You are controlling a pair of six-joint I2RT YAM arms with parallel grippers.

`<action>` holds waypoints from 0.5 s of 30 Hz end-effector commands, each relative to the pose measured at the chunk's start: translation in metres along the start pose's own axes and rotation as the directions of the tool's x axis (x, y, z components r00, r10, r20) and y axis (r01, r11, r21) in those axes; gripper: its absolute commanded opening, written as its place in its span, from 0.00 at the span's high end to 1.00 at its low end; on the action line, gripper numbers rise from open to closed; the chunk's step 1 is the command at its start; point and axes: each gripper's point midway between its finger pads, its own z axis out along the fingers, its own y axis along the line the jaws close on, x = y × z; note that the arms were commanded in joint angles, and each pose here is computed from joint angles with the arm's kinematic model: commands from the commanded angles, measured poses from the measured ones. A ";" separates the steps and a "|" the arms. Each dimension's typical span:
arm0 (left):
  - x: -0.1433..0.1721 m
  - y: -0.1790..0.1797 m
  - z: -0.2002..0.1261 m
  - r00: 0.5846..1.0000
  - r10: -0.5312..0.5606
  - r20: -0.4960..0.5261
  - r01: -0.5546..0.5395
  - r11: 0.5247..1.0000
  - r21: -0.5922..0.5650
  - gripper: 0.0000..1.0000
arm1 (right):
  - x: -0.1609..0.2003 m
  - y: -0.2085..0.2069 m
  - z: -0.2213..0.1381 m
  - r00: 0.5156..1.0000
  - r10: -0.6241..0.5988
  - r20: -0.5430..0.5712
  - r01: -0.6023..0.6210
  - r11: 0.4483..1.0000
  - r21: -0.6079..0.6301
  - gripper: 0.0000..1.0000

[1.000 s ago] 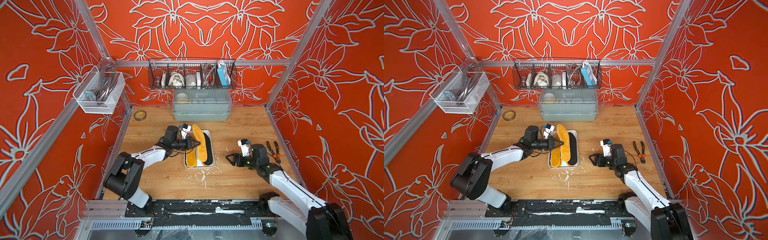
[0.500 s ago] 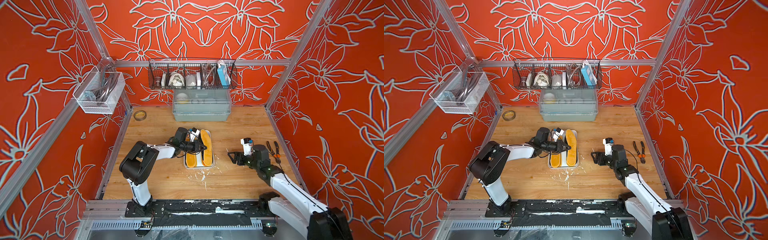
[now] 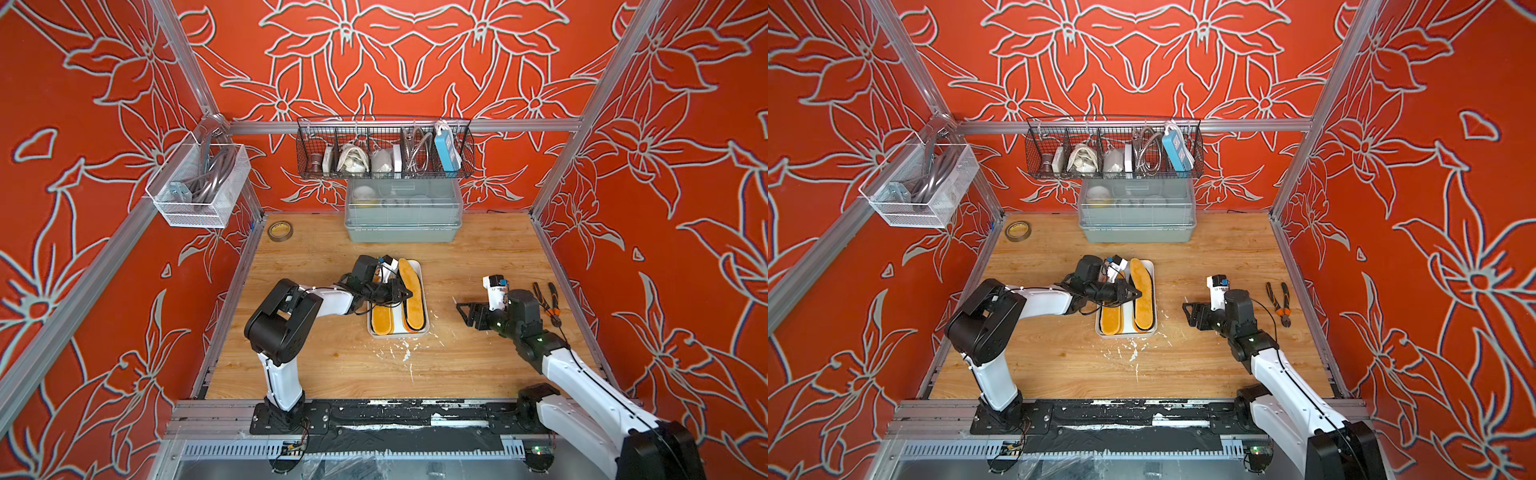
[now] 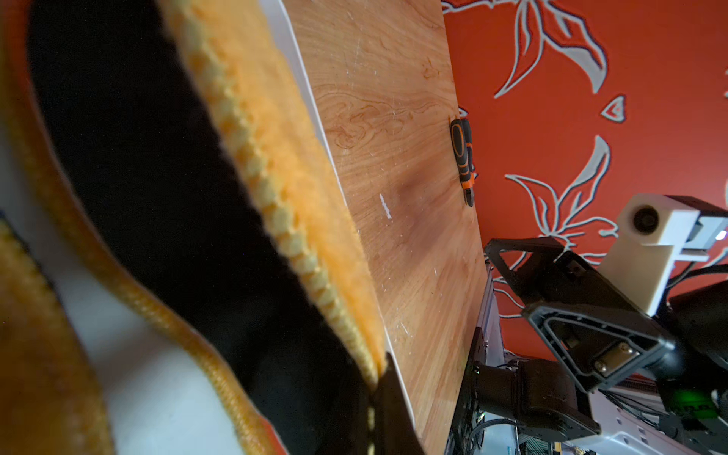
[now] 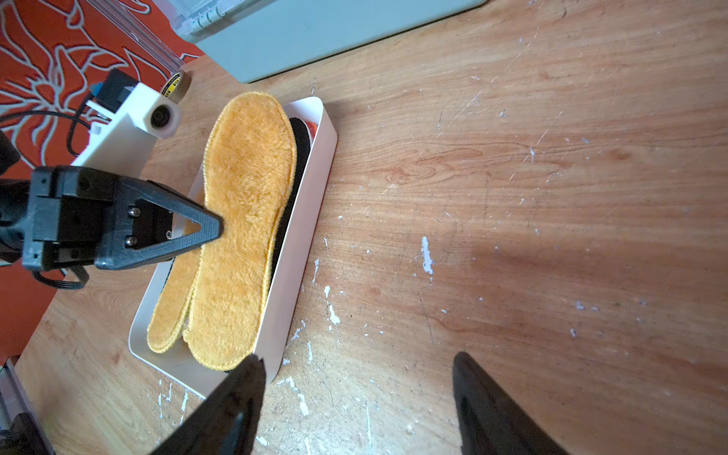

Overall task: Put the insoles into the storage box
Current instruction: Place the insole in the storage box.

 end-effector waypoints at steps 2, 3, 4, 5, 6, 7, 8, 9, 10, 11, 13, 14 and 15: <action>-0.006 -0.001 0.008 1.000 -0.001 -0.008 0.001 1.000 0.015 1.00 | 0.000 0.000 0.000 1.000 -0.010 -0.003 0.010 1.000 0.006 0.23; -0.005 -0.001 0.009 1.000 -0.004 -0.012 0.005 1.000 0.018 1.00 | 0.000 -0.001 0.001 1.000 -0.010 -0.004 0.010 1.000 0.008 0.23; -0.006 -0.001 0.010 1.000 -0.007 -0.013 0.008 1.000 0.023 1.00 | 0.000 -0.001 0.001 1.000 -0.010 -0.004 0.010 1.000 0.008 0.23; -0.006 -0.001 0.011 1.000 -0.010 -0.016 0.010 1.000 0.027 1.00 | 0.000 -0.001 0.001 1.000 -0.009 -0.003 0.009 1.000 0.010 0.23; -0.005 0.000 0.011 1.000 -0.013 -0.019 0.013 1.000 0.028 1.00 | 0.000 -0.001 0.001 1.000 -0.008 -0.004 0.008 1.000 0.010 0.23; -0.005 0.000 0.012 1.000 -0.014 -0.021 0.015 1.000 0.028 1.00 | 0.000 -0.001 0.001 1.000 -0.009 -0.006 0.009 1.000 0.011 0.23; -0.004 0.002 0.013 1.000 -0.015 -0.023 0.016 1.000 0.025 1.00 | 0.000 -0.001 0.001 1.000 -0.008 -0.007 0.008 1.000 0.011 0.23; -0.004 0.002 0.013 1.000 -0.017 -0.024 0.017 1.000 0.023 1.00 | 0.001 -0.002 0.001 1.000 -0.008 -0.008 0.008 1.000 0.012 0.23; -0.004 0.003 0.013 1.000 -0.018 -0.025 0.019 1.000 0.020 1.00 | 0.000 -0.002 0.002 1.000 -0.006 -0.008 0.006 1.000 0.014 0.23; -0.003 0.005 0.013 0.999 -0.021 -0.026 0.022 1.000 0.014 0.97 | 0.000 -0.002 0.002 1.000 -0.007 -0.007 0.007 1.000 0.016 0.23; -0.002 0.008 0.013 0.999 -0.026 -0.028 0.026 1.000 -0.004 0.88 | 0.001 -0.003 0.002 1.000 -0.005 -0.011 0.005 1.000 0.017 0.23; -0.002 0.009 0.013 0.999 -0.028 -0.029 0.028 1.000 -0.012 0.82 | 0.001 -0.003 0.003 1.000 -0.004 -0.013 0.005 1.000 0.018 0.23; -0.002 0.010 0.012 0.999 -0.030 -0.031 0.030 0.999 -0.019 0.78 | 0.001 -0.003 0.003 1.000 -0.005 -0.014 0.005 1.000 0.019 0.23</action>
